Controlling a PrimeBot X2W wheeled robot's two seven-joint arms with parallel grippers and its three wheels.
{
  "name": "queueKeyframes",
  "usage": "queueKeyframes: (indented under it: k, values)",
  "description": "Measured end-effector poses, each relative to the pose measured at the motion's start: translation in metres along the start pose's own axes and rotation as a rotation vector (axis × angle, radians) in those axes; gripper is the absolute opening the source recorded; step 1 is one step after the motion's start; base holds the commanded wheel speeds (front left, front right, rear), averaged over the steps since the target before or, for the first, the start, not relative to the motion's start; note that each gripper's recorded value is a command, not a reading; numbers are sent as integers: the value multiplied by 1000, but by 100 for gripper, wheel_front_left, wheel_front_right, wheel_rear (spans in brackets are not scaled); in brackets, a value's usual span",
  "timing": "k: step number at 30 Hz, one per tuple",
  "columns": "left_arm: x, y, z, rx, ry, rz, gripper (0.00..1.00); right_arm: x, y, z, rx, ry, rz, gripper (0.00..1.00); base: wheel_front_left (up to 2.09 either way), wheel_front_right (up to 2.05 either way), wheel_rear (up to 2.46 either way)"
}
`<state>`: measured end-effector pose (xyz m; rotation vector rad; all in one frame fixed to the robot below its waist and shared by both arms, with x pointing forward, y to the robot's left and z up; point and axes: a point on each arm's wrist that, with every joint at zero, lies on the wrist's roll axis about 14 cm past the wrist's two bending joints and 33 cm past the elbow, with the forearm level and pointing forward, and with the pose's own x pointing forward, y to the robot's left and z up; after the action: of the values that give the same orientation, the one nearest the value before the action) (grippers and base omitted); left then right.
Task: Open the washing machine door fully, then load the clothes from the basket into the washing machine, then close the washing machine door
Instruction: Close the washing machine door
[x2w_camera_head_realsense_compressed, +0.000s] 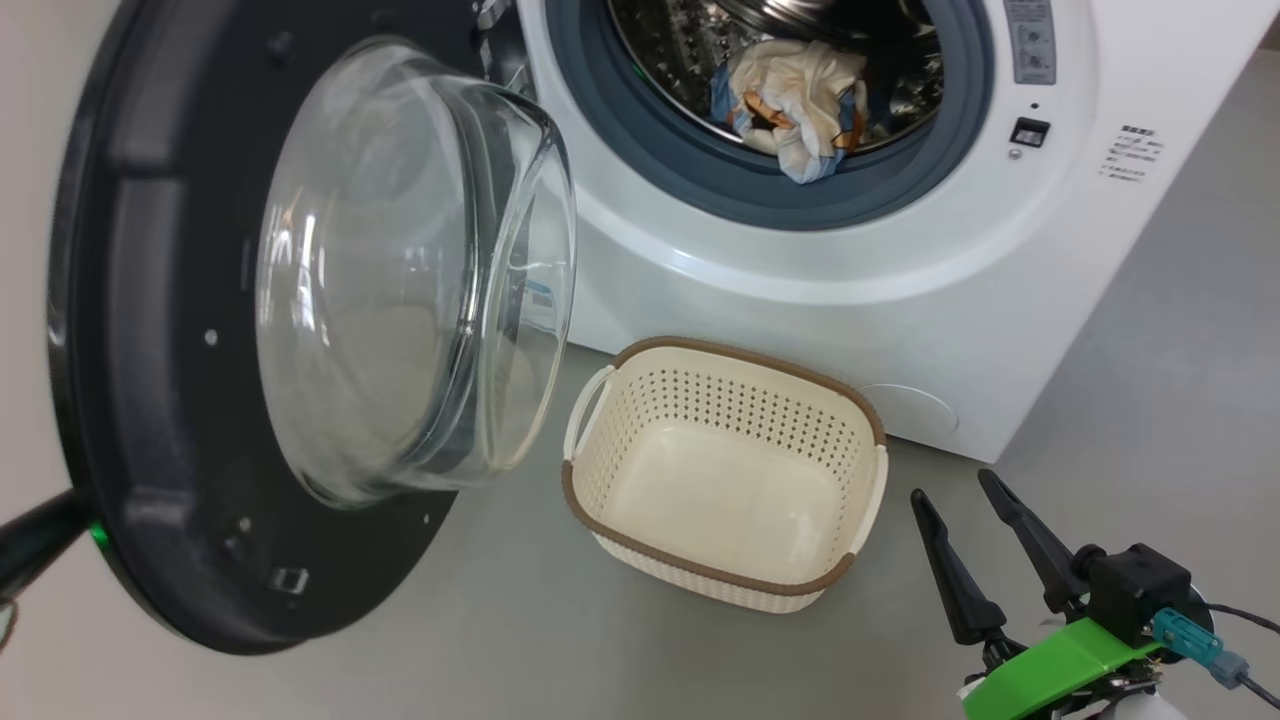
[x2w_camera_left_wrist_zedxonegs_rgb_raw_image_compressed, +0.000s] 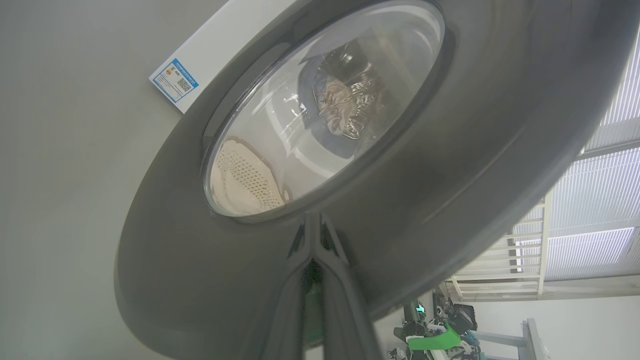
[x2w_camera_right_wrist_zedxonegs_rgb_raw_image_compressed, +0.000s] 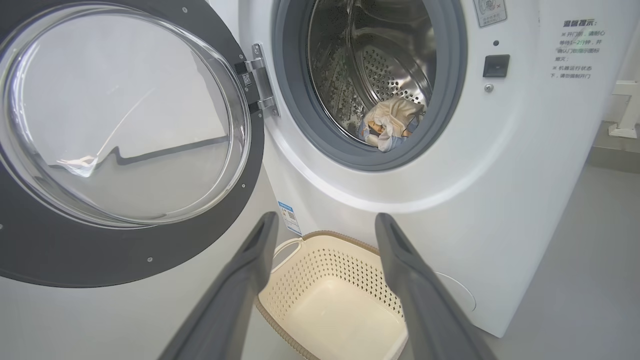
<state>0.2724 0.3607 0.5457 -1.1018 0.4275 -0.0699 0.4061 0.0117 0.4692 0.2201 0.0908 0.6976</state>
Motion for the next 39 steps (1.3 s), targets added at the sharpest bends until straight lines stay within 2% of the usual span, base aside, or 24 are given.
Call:
queueKeyframes:
  k: [14,32,39]
  values:
    - [45,-54,-43,120,203,-165,0,-33,-27,13,17,-48,-141,100,0,0,0]
    - [105,-112,-110,190,429,-360,0,-72,-61,22,40,-93,-310,100,0,0,0]
    - [131,-127,-124,203,456,-399,0,-94,-76,25,45,-114,-391,100,0,0,0]
